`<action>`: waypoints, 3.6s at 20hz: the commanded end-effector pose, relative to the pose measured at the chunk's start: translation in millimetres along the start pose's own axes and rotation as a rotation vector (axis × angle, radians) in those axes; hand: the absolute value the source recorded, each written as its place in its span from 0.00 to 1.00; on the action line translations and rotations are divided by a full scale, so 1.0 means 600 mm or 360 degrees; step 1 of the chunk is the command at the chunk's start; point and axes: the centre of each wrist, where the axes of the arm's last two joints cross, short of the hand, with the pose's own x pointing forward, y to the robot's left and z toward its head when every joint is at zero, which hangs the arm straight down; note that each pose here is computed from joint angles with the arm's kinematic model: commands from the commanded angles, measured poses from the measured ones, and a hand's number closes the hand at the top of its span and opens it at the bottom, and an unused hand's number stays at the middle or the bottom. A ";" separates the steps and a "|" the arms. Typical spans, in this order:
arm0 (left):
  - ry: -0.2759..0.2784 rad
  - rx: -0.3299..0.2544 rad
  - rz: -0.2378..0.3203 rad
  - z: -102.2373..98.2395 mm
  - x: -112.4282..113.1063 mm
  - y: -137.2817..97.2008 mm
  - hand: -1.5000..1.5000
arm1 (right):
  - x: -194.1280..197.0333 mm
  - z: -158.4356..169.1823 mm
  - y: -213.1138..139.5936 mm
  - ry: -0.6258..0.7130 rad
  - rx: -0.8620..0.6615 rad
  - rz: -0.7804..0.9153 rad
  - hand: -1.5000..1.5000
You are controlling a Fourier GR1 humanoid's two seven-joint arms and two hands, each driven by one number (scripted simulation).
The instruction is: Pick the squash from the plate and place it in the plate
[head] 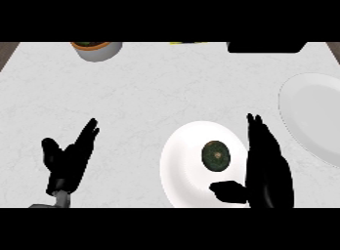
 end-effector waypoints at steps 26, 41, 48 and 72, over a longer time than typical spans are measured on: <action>0.0082 -0.0019 0.0016 0.007 -0.003 0.027 0.50 | 0.009 -0.048 0.118 0.0255 0.0150 0.0237 0.00; 0.0081 -0.0022 -0.0002 -0.009 -0.025 -0.024 0.50 | 0.015 -0.066 0.130 0.0079 0.0041 0.0501 1.00; 0.0000 -0.0053 -0.0017 -0.008 -0.005 -0.011 0.50 | 0.043 -0.246 0.031 0.0860 -0.0436 0.0073 1.00; -0.0008 -0.0106 -0.0031 -0.009 0.008 -0.037 0.50 | -0.008 -0.376 -0.152 0.1137 -0.1959 -0.0183 1.00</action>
